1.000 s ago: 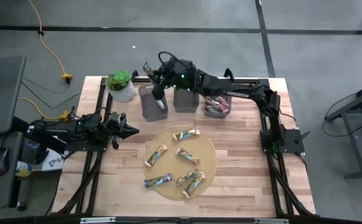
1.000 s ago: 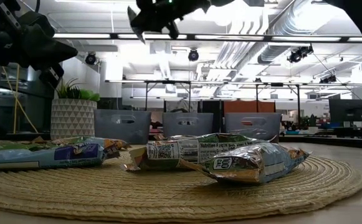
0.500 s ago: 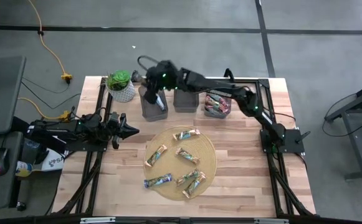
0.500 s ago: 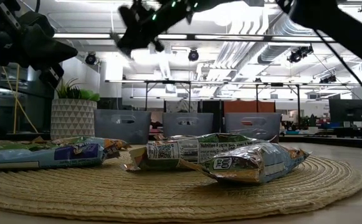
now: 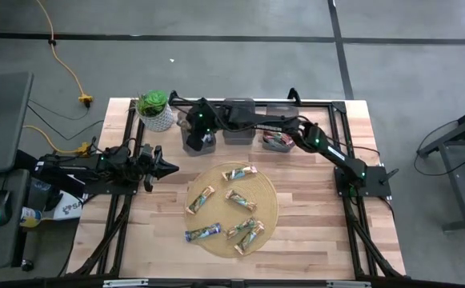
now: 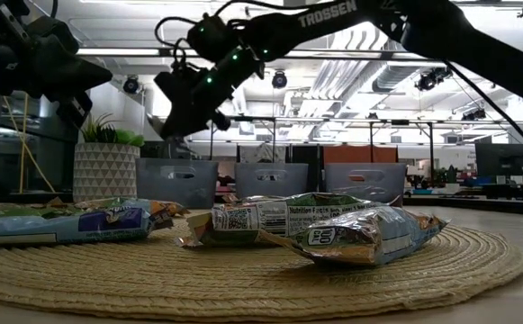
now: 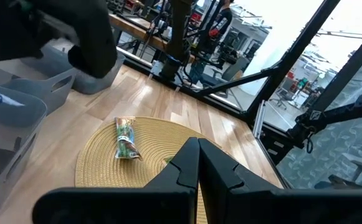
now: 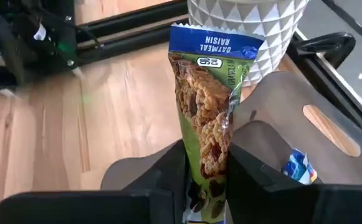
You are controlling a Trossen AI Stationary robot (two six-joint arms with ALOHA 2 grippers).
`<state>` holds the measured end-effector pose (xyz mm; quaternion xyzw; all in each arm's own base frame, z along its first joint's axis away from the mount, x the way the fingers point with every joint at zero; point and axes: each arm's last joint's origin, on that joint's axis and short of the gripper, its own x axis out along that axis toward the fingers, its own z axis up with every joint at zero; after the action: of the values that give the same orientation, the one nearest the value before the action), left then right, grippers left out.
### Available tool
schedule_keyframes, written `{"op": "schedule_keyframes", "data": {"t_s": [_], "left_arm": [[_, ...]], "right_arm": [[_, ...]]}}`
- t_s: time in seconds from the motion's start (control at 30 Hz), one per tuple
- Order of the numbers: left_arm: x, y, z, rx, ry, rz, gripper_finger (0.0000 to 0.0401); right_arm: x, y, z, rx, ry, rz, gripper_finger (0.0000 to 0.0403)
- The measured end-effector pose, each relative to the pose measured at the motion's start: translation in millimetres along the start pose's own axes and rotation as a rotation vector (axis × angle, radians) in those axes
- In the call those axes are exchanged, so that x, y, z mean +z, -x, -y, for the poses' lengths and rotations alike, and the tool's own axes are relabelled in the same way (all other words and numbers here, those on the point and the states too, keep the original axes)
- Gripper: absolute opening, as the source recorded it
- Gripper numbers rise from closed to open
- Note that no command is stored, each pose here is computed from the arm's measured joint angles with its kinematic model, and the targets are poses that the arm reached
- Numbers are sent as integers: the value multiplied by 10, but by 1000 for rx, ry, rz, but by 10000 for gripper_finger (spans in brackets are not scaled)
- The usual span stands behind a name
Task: Pick and place Granola Bars by type
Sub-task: Put the blue granola bar into the left black bin
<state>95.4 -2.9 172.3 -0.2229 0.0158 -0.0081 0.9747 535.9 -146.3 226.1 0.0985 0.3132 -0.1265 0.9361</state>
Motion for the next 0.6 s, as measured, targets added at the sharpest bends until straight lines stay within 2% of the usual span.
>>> {"op": "schedule_keyframes", "data": {"t_s": [0.4, 0.6], "left_arm": [[0, 0, 0, 0, 0, 0, 1], [0, 0, 0, 0, 0, 0, 1]], "right_arm": [[-311, -251, 46, 2, -60, -153, 78], [-325, -237, 49, -10, -60, -174, 84]]}}
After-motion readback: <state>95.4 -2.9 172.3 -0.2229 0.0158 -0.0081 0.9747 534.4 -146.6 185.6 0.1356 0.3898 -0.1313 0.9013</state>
